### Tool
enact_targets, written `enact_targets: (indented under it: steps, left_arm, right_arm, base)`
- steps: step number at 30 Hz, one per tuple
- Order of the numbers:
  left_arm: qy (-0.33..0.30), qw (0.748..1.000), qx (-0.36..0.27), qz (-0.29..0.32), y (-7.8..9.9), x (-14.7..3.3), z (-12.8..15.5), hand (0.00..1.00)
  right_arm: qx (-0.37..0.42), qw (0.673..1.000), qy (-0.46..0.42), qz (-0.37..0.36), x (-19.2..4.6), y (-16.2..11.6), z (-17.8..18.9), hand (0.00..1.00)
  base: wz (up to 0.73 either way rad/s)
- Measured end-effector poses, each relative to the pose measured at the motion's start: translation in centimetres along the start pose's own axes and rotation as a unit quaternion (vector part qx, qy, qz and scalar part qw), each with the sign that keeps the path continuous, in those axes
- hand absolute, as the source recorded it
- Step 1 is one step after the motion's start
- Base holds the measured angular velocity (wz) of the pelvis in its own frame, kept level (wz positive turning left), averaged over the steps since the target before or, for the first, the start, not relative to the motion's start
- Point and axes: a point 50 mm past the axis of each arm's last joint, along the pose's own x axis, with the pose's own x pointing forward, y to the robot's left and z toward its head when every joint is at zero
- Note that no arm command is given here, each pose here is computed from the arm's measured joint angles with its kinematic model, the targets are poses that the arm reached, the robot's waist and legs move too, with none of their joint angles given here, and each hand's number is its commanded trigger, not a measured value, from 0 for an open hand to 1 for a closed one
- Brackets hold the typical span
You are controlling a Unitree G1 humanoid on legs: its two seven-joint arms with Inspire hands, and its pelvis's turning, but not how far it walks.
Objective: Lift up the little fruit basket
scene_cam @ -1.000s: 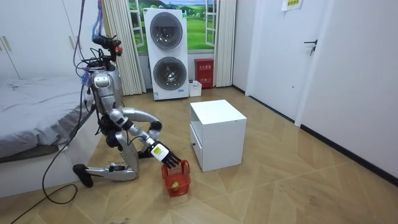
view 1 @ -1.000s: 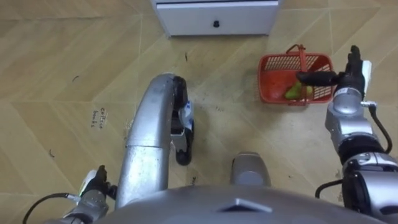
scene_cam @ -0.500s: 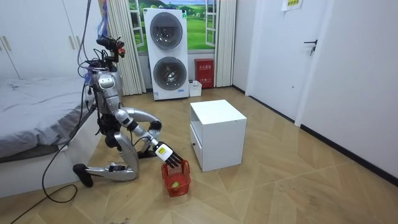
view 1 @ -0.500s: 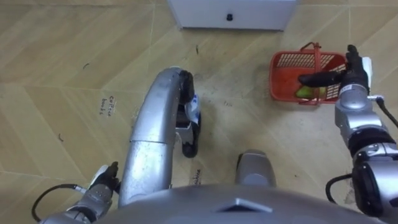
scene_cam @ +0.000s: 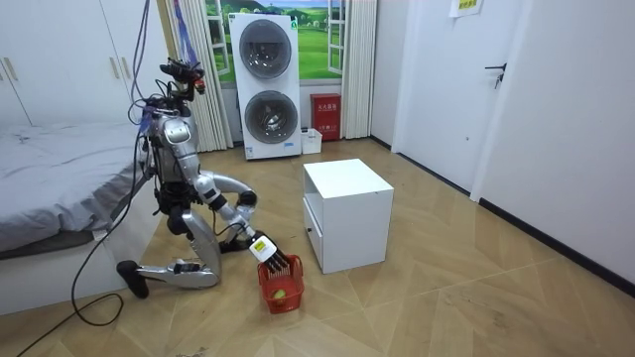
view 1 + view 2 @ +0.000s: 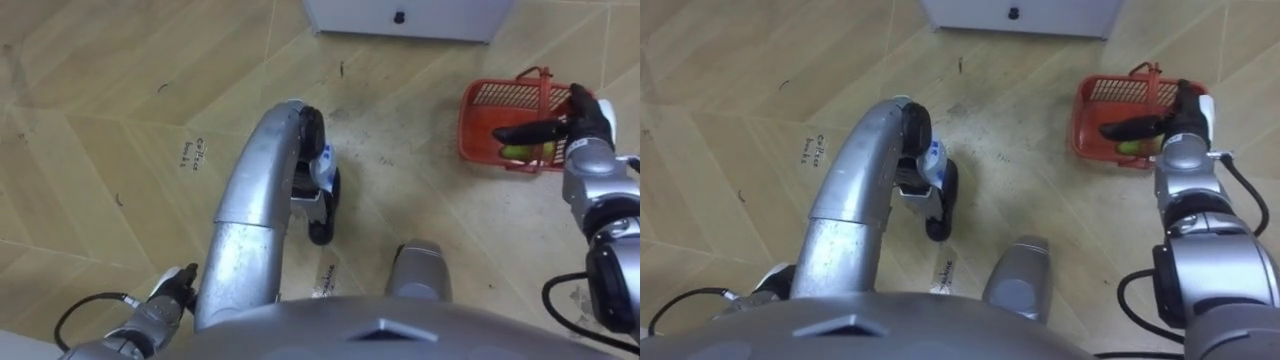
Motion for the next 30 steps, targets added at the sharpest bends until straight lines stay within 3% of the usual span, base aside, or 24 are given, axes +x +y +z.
enact_targets:
  steps: [2, 3, 4, 5, 13, 30]
  left_arm:
    - [0.005, 1.000, 0.001, -0.003, -0.2, 0.0, -0.3, 0.00]
    - [0.008, 1.000, 0.003, -0.006, -0.3, -0.1, -0.5, 0.00]
    - [0.011, 1.000, 0.006, -0.010, -0.5, -0.1, -0.7, 0.00]
    - [0.013, 1.000, 0.009, -0.014, -0.6, -0.1, -0.8, 0.00]
    - [0.015, 0.999, 0.017, -0.033, -0.8, -0.1, -0.8, 0.00]
    - [0.024, 0.999, -0.001, -0.042, -1.0, -0.2, -1.1, 0.00]
  right_arm:
    - [0.015, 1.000, 0.013, -0.003, 0.0, -0.1, -0.5, 0.00]
    - [0.026, 0.999, 0.020, -0.004, 0.0, -0.2, -0.8, 0.42]
    - [0.037, 0.999, 0.023, -0.004, 0.0, -0.2, -0.9, 0.74]
    - [0.041, 0.999, 0.024, -0.002, 0.0, -0.2, -0.9, 1.00]
    - [0.119, 0.991, 0.063, 0.004, -0.1, -1.0, -2.4, 1.00]
    - [0.140, 0.987, 0.075, 0.008, -0.2, -1.7, -2.8, 1.00]
  base:
    - [0.00]
    - [0.00]
    - [0.00]
    - [0.00]
    - [0.01]
    - [0.00]
